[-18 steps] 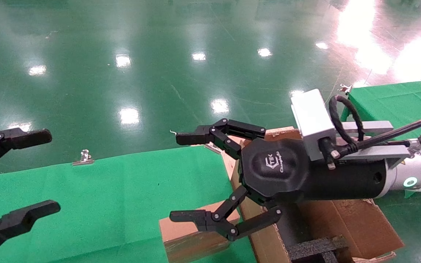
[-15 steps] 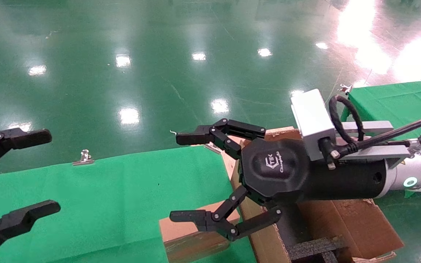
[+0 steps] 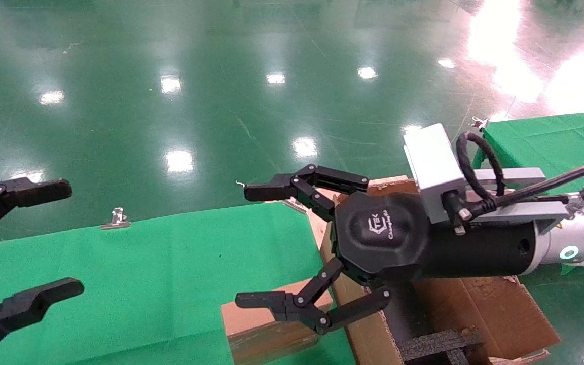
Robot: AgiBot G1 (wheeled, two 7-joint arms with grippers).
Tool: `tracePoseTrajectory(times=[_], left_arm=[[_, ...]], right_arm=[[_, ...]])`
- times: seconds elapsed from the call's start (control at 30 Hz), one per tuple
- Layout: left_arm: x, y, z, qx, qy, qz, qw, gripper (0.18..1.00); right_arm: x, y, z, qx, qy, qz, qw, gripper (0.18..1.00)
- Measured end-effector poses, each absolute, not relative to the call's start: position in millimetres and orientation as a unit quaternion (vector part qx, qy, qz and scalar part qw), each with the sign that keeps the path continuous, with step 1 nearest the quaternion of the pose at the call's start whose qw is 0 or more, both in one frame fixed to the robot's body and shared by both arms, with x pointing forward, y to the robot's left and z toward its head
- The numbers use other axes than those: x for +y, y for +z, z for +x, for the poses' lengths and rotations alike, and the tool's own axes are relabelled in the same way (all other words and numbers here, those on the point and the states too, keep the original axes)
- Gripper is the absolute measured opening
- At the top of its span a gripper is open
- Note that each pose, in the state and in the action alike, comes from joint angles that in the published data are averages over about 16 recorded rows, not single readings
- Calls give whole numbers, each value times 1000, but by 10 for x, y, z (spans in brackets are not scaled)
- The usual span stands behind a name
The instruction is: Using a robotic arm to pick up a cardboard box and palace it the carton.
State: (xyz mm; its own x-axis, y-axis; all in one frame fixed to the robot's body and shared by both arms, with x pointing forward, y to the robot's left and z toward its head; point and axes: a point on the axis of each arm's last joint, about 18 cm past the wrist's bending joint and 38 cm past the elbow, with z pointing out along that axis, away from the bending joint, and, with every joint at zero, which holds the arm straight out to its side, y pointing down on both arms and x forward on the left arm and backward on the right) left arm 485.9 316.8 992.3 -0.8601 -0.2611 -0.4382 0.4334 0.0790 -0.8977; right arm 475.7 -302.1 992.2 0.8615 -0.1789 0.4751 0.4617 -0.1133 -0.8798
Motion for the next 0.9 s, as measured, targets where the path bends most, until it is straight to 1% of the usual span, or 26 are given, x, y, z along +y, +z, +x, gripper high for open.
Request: tracePoseTrajectory(times=[0.27, 0.53, 0.73, 0.9], left_arm=[[3168, 9923, 4859, 688, -676, 63, 257, 984], [3168, 9923, 4859, 688, -676, 63, 257, 929], [3168, 9923, 4859, 688, -676, 63, 257, 848], [3168, 9923, 4859, 688, -676, 63, 257, 748]], right_arm=[[-3021, 9887, 4794, -98, -245, -721, 641, 1001], [-2959, 9765, 4998, -95, -247, -779, 569, 1001], [-2870, 9648, 5267, -94, -247, -829, 492, 1001], [-2772, 9548, 5503, -97, -243, -863, 432, 1001]])
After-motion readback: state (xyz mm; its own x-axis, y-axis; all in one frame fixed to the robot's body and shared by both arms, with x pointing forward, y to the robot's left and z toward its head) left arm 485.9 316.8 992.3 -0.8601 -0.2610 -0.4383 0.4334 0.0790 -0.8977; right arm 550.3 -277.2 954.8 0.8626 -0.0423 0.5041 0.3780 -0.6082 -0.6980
